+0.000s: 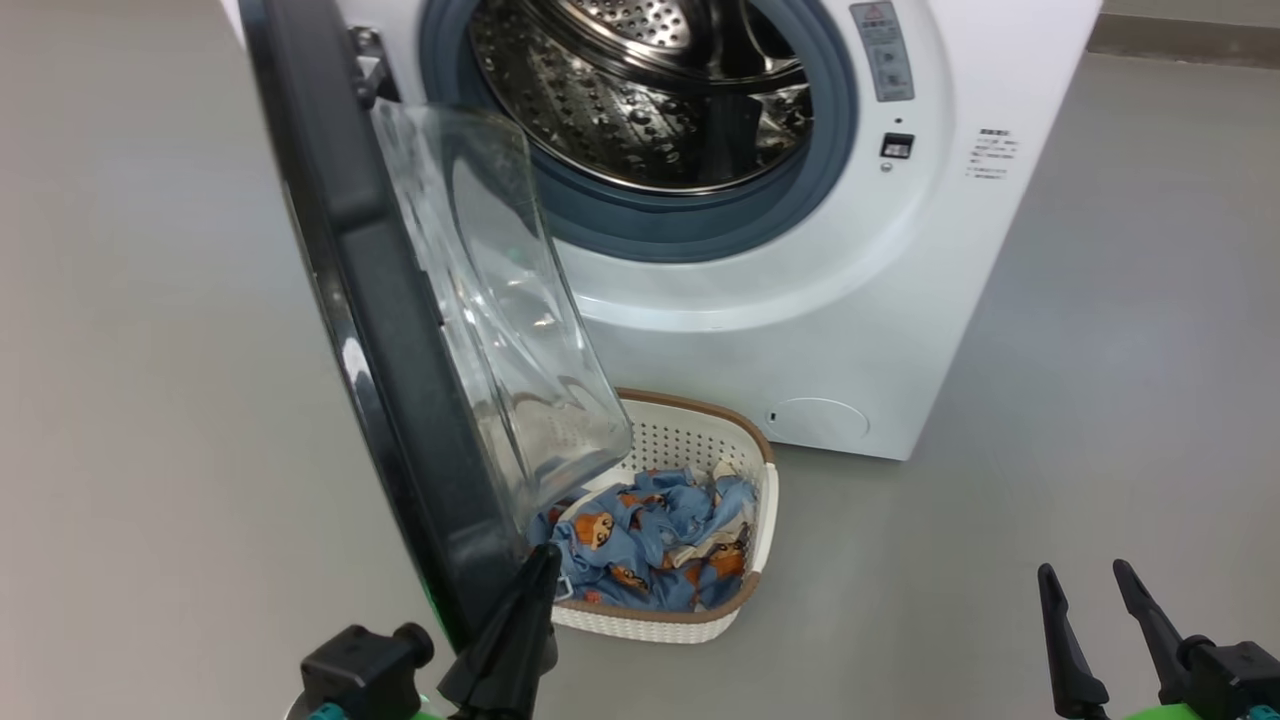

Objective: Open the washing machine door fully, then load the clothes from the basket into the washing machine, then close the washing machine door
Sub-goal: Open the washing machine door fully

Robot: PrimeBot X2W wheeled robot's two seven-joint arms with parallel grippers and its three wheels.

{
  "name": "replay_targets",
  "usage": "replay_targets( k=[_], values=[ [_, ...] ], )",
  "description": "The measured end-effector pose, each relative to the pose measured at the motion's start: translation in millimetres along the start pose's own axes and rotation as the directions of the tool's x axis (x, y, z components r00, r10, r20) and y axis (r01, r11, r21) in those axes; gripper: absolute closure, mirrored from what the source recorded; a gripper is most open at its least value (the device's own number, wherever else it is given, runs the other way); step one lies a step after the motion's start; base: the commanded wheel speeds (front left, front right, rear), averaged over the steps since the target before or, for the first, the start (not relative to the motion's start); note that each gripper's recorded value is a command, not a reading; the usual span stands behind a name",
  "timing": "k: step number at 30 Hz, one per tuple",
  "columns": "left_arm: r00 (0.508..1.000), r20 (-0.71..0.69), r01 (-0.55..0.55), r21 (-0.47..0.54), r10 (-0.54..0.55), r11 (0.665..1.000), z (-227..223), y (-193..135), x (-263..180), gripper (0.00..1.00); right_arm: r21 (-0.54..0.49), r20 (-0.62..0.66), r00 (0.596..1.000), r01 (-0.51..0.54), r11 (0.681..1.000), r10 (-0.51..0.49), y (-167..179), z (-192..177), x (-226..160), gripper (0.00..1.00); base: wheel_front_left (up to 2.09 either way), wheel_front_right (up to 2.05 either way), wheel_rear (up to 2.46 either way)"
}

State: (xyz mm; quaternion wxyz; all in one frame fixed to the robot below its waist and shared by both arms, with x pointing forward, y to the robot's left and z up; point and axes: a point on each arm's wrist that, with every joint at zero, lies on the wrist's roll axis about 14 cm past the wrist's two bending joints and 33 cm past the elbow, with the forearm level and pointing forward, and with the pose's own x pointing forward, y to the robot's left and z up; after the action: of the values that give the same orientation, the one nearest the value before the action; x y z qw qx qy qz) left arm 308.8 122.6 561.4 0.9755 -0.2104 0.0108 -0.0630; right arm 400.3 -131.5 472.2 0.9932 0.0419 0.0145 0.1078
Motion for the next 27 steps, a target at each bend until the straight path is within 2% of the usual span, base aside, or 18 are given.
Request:
replay_targets(
  k=[15,27],
  values=[
    [0.989,0.044,-0.138,0.011,0.138,0.99,9.5,28.6,-18.5,1.0,0.008,-0.002,0.995,-0.098,0.995,0.098,34.1,-0.8,17.9,0.0,0.0,0.0,0.0],
    [0.95,0.096,-0.3,0.006,0.298,0.954,19.3,67.9,-38.2,1.0,0.013,-0.008,0.986,-0.168,0.986,0.168,59.6,-3.3,28.1,0.0,0.0,0.0,0.0]
  ],
)
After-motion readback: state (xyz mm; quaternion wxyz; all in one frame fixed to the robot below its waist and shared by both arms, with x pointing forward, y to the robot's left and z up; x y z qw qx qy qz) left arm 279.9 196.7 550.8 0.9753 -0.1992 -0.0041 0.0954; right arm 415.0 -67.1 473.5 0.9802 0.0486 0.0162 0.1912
